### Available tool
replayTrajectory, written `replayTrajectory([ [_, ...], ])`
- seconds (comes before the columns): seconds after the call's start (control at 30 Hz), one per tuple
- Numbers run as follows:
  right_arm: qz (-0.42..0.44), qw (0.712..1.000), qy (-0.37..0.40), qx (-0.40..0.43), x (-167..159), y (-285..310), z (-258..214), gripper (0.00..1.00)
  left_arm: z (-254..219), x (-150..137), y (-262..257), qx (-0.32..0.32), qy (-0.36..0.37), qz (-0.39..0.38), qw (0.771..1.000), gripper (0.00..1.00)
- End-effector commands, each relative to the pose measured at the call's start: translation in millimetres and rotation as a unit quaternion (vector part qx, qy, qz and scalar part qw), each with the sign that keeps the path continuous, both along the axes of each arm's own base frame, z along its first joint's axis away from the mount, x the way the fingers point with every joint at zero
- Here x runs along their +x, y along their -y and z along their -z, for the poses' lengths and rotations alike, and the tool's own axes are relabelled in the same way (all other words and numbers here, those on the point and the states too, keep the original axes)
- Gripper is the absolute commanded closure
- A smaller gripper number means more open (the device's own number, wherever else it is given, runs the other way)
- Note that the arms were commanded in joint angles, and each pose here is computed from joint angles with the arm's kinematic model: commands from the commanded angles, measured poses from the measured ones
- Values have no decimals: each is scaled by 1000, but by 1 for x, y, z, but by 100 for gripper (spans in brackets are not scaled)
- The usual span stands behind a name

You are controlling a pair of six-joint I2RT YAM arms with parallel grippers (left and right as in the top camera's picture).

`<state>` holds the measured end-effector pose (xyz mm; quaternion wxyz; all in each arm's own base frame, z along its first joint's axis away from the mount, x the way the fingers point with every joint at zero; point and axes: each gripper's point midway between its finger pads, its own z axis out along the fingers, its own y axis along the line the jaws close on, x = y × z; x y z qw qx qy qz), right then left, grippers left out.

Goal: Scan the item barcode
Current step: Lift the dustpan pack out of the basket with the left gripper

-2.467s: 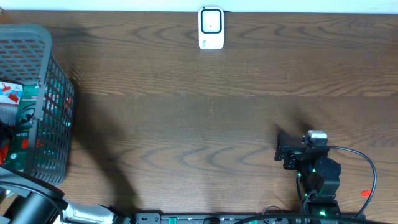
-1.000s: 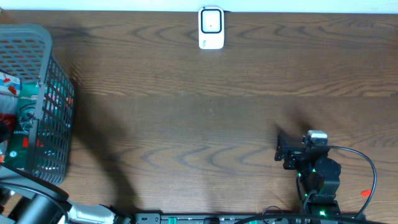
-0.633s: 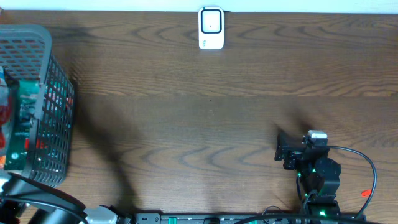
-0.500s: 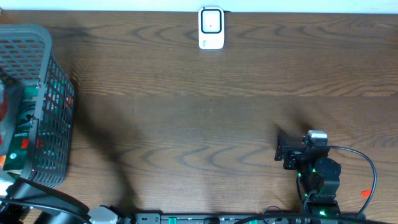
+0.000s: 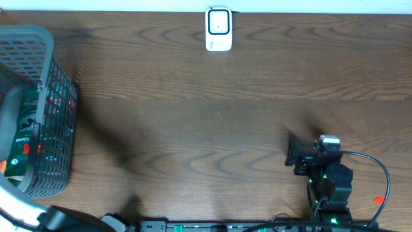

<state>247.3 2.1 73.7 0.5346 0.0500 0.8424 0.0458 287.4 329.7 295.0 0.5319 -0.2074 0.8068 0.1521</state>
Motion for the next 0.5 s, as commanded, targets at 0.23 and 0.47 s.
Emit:
replayTrajectory([
  [0.23, 6, 1000, 4, -8, 1, 3, -1, 1, -97, 4, 70, 13, 141, 105, 984, 81],
  [0.47, 6, 1000, 10, -7, 2, 3, -4, 1, -153, 5, 135, 21, 217, 211, 953, 81],
])
